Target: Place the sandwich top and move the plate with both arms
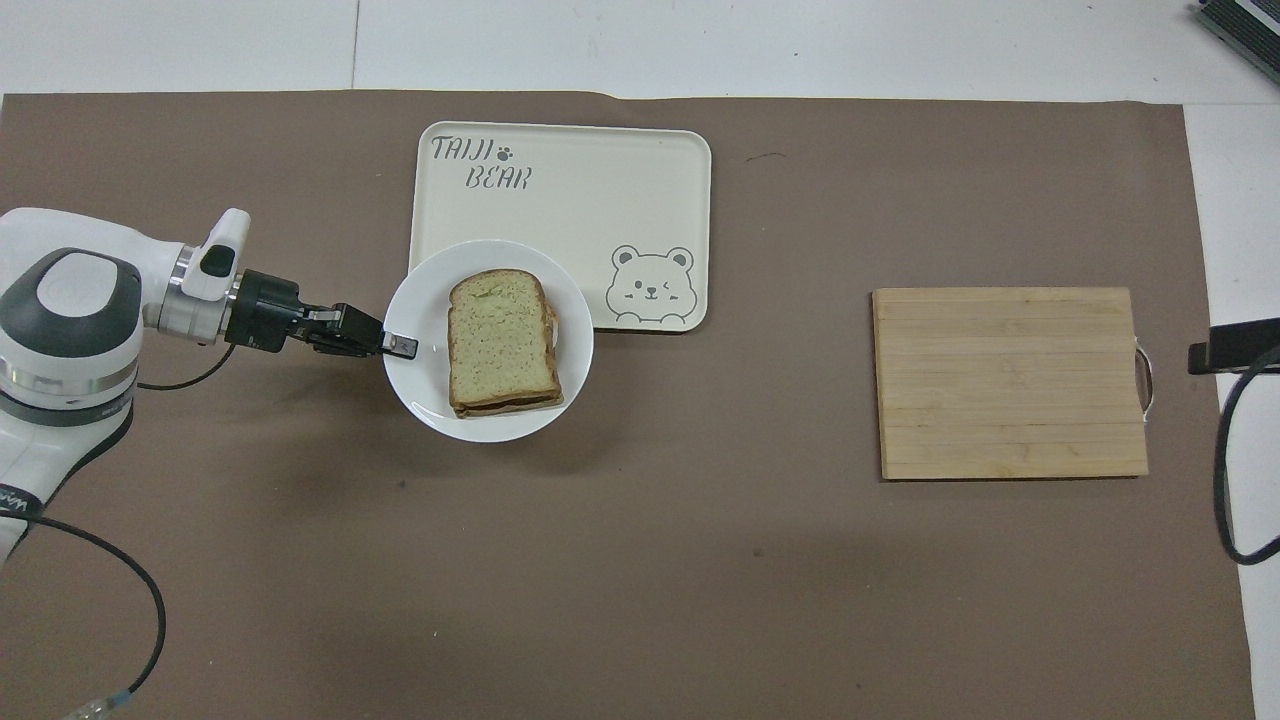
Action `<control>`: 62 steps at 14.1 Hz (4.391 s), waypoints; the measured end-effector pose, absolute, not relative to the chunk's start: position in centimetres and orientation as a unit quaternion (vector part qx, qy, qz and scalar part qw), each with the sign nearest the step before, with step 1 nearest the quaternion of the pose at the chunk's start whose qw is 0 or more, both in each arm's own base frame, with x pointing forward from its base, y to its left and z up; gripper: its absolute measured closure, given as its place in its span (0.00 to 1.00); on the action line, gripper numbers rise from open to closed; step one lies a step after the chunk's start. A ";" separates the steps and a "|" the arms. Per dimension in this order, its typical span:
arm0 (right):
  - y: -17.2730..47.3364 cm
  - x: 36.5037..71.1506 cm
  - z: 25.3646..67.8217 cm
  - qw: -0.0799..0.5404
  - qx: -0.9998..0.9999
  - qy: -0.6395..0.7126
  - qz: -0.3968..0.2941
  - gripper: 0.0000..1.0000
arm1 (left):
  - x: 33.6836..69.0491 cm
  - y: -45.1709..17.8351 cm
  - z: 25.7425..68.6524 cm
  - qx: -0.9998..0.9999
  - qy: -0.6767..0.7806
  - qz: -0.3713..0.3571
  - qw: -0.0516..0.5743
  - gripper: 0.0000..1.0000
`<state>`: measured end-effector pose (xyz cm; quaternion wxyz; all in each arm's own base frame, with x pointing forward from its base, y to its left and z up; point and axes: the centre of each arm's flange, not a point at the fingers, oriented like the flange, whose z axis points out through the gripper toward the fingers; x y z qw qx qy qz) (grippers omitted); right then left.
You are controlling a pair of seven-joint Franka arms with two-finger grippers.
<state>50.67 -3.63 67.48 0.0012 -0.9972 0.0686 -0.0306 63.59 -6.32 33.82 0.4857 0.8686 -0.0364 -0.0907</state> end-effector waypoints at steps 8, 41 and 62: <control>-3.5 50.9 67.3 0.001 -0.997 0.067 -0.030 0.00 | 69.6 -10.3 31.8 0.867 -0.039 -0.065 0.493 0.96; -3.5 51.6 66.6 0.000 -0.997 0.067 -0.022 0.00 | 72.0 -13.7 25.3 0.871 -0.018 -0.054 0.487 0.88; -3.5 51.6 66.6 0.000 -0.997 0.067 -0.022 0.00 | 70.2 -9.3 44.9 0.984 0.012 0.003 0.175 0.00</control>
